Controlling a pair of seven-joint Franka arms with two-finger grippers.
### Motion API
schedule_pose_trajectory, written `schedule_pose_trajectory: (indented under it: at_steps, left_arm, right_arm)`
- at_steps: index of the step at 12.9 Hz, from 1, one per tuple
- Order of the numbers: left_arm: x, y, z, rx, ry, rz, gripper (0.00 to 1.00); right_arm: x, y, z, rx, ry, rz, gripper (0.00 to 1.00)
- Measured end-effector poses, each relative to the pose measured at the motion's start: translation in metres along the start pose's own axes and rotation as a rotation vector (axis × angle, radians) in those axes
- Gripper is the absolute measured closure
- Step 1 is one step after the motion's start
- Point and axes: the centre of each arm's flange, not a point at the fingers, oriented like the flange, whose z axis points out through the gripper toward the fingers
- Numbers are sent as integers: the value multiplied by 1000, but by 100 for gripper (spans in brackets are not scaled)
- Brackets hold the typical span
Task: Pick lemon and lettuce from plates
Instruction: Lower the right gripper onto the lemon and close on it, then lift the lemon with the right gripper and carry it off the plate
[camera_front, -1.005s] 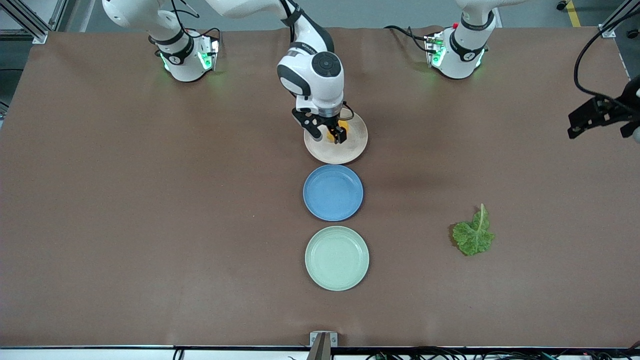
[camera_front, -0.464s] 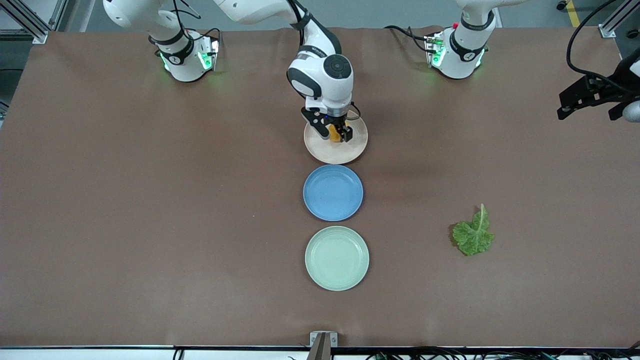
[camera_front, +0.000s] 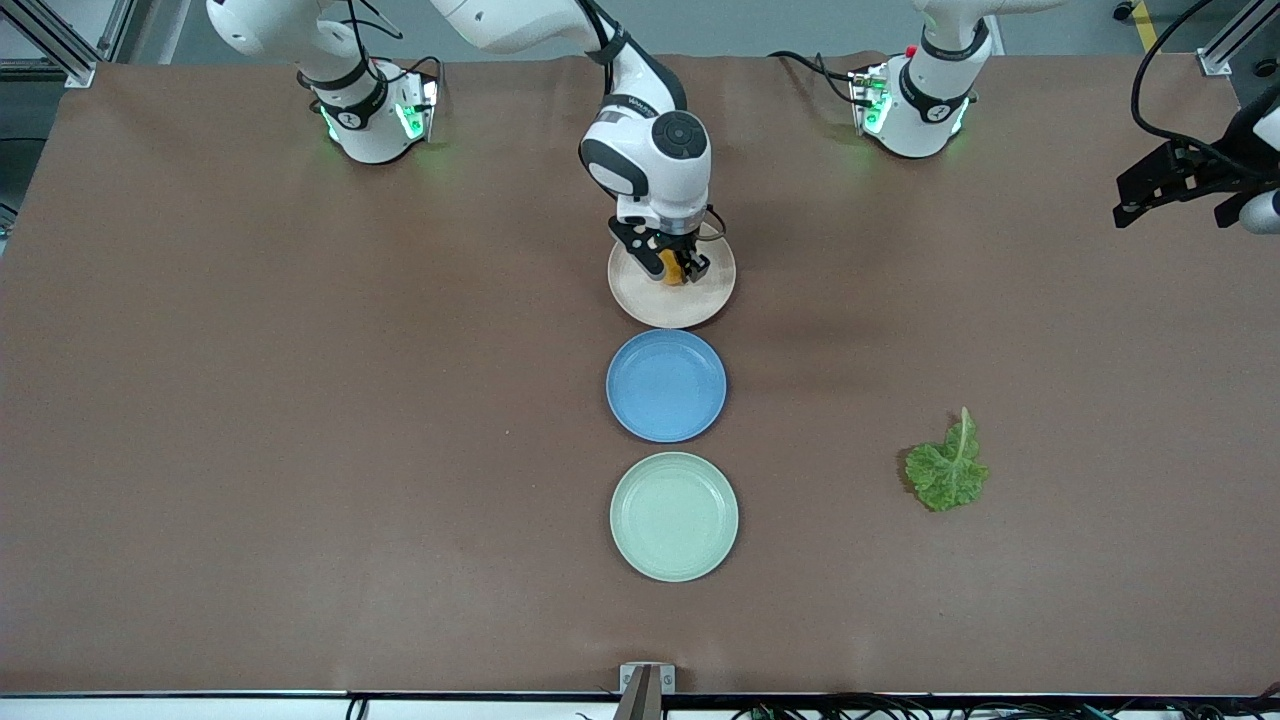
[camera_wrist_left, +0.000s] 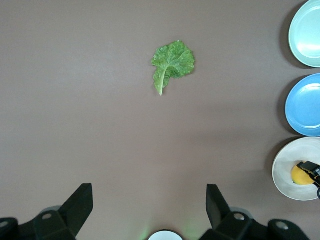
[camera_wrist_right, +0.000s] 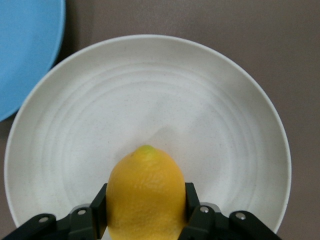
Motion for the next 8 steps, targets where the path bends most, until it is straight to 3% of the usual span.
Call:
schedule_pose_trajectory:
  at_steps: [4,8]
  left_arm:
    - [4,3,9,0,-5,6,0]
    - [3,14,7,1,-2,24,0]
  right_arm:
    - [44,-18,-23,-35,27,-55,39]
    - [166,-39,-88,-56,28,-195,39]
